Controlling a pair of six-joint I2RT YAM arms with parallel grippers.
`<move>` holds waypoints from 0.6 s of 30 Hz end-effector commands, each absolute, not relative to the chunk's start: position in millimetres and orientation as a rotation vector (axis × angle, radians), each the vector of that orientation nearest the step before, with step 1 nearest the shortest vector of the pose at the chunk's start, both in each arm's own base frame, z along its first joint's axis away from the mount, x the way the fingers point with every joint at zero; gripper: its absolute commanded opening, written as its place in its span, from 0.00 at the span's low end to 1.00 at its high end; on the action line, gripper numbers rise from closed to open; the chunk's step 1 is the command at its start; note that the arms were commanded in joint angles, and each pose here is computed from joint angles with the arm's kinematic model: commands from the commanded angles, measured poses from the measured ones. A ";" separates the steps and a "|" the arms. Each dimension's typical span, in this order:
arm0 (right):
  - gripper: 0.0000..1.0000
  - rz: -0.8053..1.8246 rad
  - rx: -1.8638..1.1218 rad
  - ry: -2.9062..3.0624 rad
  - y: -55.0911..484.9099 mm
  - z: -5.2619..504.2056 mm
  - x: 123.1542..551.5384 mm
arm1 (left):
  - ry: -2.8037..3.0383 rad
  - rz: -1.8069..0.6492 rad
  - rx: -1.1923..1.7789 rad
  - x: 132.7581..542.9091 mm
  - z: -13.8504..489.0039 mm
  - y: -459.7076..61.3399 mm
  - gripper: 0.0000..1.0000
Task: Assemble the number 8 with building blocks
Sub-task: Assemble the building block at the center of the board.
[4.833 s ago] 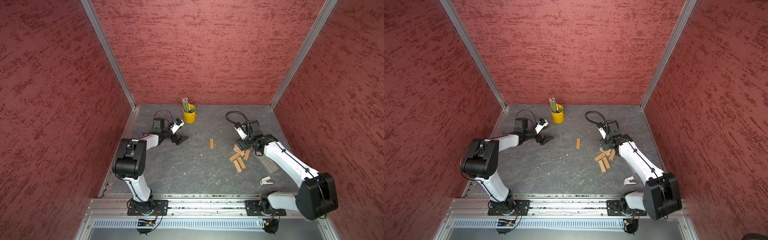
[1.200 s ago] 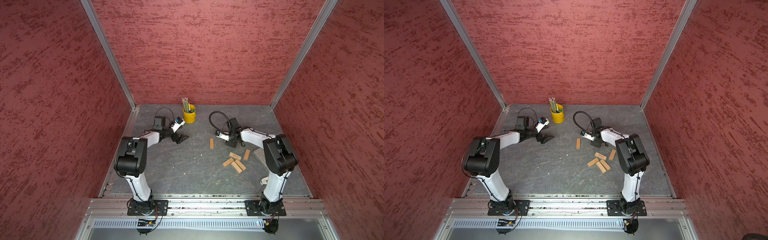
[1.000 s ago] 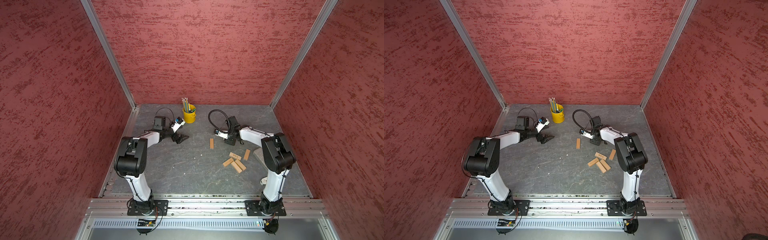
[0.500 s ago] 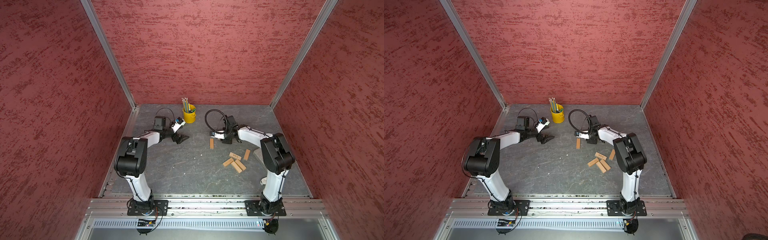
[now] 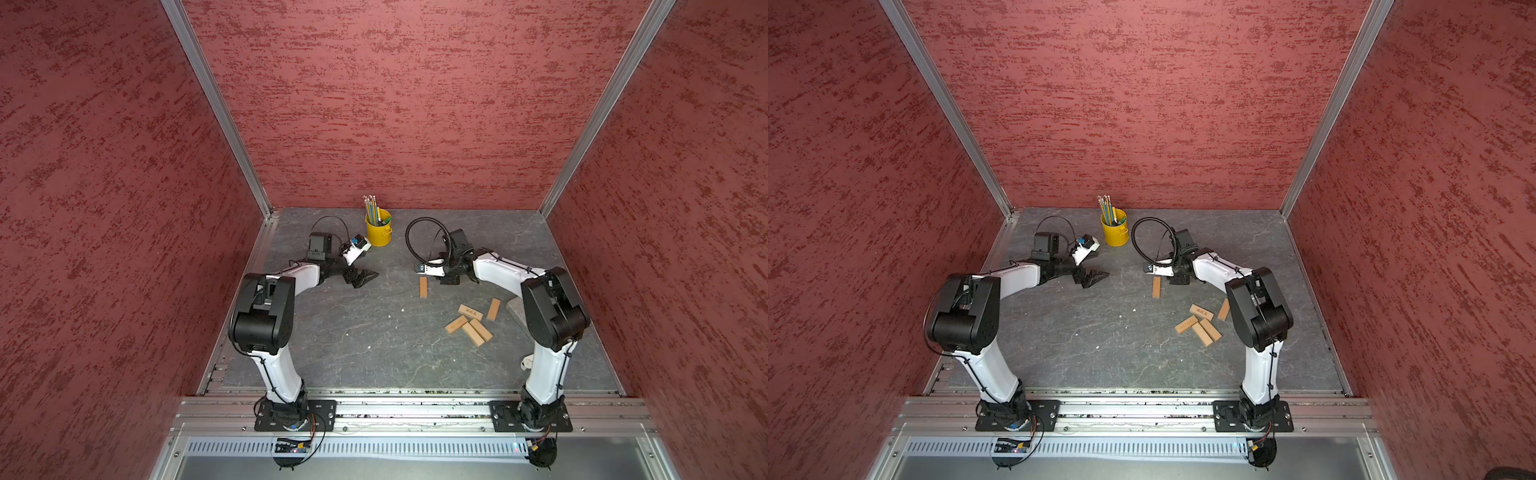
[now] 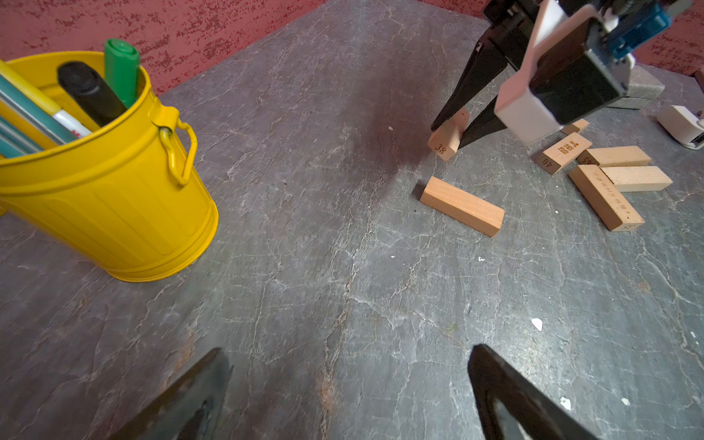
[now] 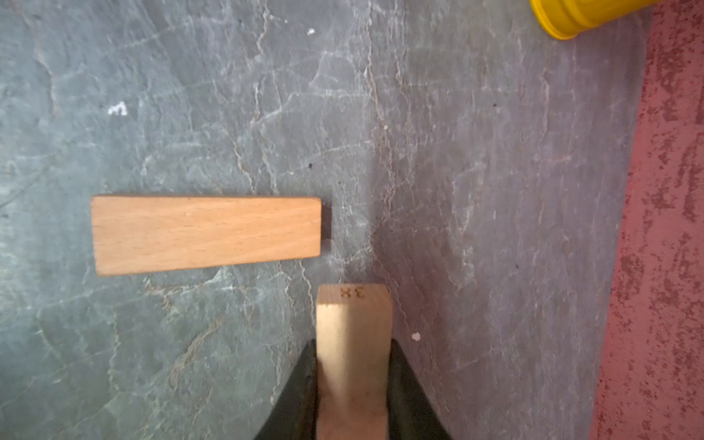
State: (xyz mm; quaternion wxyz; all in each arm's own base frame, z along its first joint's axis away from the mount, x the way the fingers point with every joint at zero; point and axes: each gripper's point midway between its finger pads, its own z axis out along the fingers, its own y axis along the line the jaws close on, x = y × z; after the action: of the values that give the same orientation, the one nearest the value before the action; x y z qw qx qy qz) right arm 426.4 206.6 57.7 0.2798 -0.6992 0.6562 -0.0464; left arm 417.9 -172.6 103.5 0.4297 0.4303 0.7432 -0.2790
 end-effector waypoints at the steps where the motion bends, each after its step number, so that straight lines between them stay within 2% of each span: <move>1: 0.02 -0.091 -1.923 1.750 209.5 53.1 421.2 | 1.862 -0.697 1.092 420.3 99.5 -175.5 0.99; 18: 0.03 -0.021 -1.958 1.771 217.7 37.3 424.0 | 1.868 -0.699 1.094 420.7 98.9 -176.1 0.99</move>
State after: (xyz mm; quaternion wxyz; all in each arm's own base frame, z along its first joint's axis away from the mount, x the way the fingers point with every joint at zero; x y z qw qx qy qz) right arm 424.9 210.2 33.0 0.2443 -0.7081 0.6622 -0.0207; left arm 417.9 -174.0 98.7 0.4206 0.4291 0.7478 -0.2825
